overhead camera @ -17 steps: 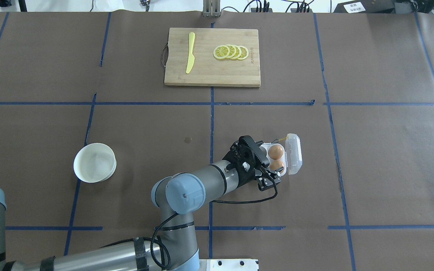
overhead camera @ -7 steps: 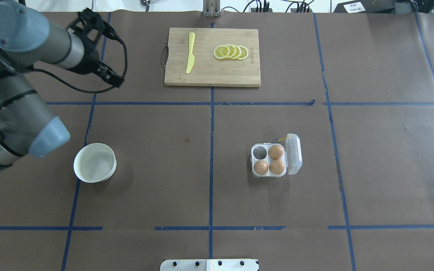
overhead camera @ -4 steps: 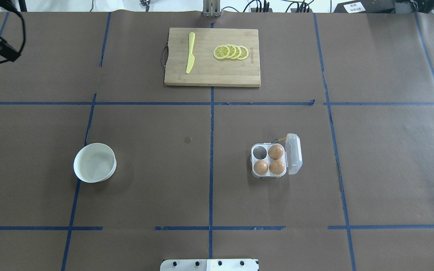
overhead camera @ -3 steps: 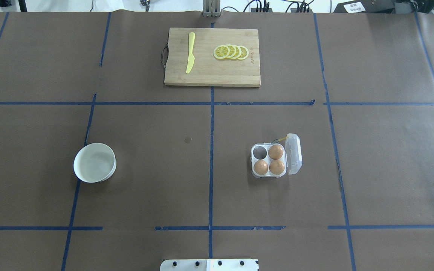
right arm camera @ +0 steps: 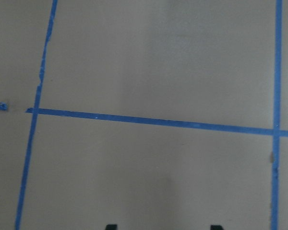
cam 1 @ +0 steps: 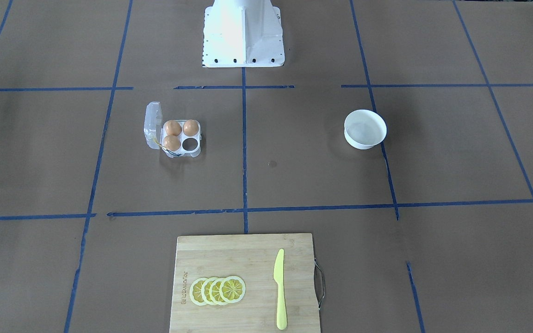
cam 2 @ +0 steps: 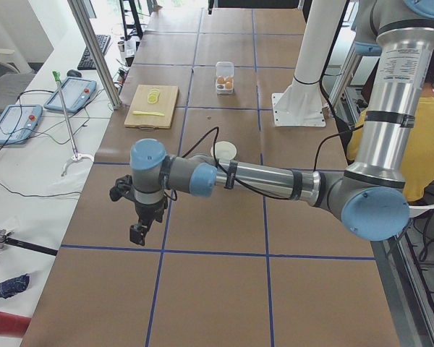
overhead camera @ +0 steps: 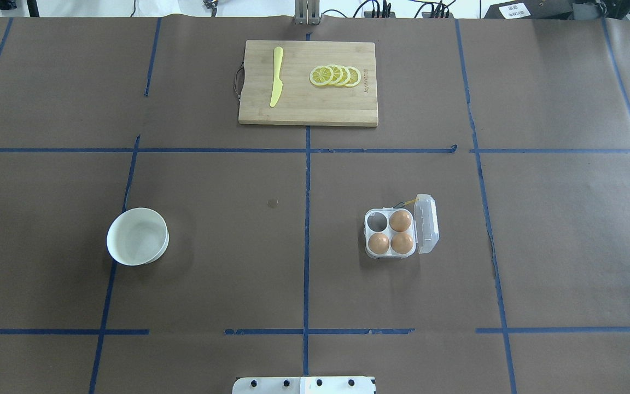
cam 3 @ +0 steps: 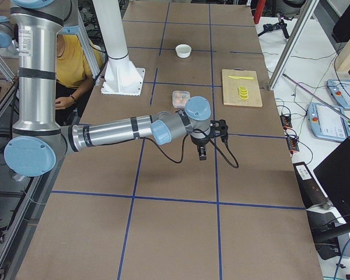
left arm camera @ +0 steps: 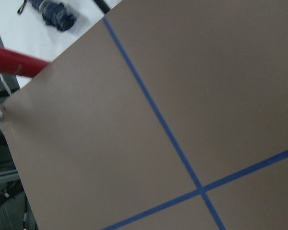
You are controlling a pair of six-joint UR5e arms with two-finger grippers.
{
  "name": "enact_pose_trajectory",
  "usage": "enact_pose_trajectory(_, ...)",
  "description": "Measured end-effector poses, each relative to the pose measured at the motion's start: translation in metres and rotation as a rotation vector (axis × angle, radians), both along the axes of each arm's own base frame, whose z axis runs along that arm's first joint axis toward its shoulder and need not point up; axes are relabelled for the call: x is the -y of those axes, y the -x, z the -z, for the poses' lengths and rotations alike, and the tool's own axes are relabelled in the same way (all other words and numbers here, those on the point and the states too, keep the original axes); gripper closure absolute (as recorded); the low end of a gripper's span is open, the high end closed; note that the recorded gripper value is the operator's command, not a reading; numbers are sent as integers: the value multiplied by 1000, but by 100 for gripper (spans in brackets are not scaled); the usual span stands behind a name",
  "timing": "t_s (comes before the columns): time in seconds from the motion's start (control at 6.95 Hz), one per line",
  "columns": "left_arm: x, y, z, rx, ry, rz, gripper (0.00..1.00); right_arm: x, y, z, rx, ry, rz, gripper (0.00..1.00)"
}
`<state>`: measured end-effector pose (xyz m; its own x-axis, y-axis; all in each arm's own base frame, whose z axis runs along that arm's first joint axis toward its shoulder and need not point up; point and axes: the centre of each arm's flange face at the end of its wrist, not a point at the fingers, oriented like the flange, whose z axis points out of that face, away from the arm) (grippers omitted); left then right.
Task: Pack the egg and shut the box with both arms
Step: 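Move the right gripper toward the open carton lid, then push the carton lid down over the eggs with the right gripper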
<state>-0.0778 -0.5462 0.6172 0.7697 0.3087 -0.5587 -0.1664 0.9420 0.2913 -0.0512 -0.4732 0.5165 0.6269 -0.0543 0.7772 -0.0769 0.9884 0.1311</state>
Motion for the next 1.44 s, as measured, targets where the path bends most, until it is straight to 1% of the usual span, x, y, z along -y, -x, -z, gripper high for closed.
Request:
enact_pose_trajectory(0.14, -19, 8, -20, -72, 44, 14, 0, -7, 26, 23, 31, 68, -29, 80)
enact_pose_trajectory(0.29, -27, 10, -29, -102, 64, 20, 0, -17, 50, 45, 64, 108, -43, 80)
enact_pose_trajectory(0.43, -30, 11, -32, -113, 75, 22, 0, -27, 76, 60, 105, 126, -46, 79)
enact_pose_trajectory(0.72, -31, 11, -34, -117, 84, 24, 0, -57, 129, 78, 222, 153, -48, 79)
enact_pose_trajectory(0.86, -31, 10, -34, -117, 84, 24, 0, -75, 161, 81, 247, 170, -40, 84)
enact_pose_trajectory(1.01, -31, 10, -34, -118, 84, 23, 0, -92, 196, 83, 245, 183, -41, 86)
enact_pose_trajectory(1.15, -31, 10, -33, -118, 83, 23, 0, -108, 232, 90, 254, 184, -51, 86)
enact_pose_trajectory(1.29, -31, 10, -32, -118, 82, 23, 0, -119, 261, 105, 286, 181, -60, 86)
enact_pose_trajectory(1.44, -30, 10, -32, -118, 80, 24, 0, -122, 288, 129, 327, 175, -64, 86)
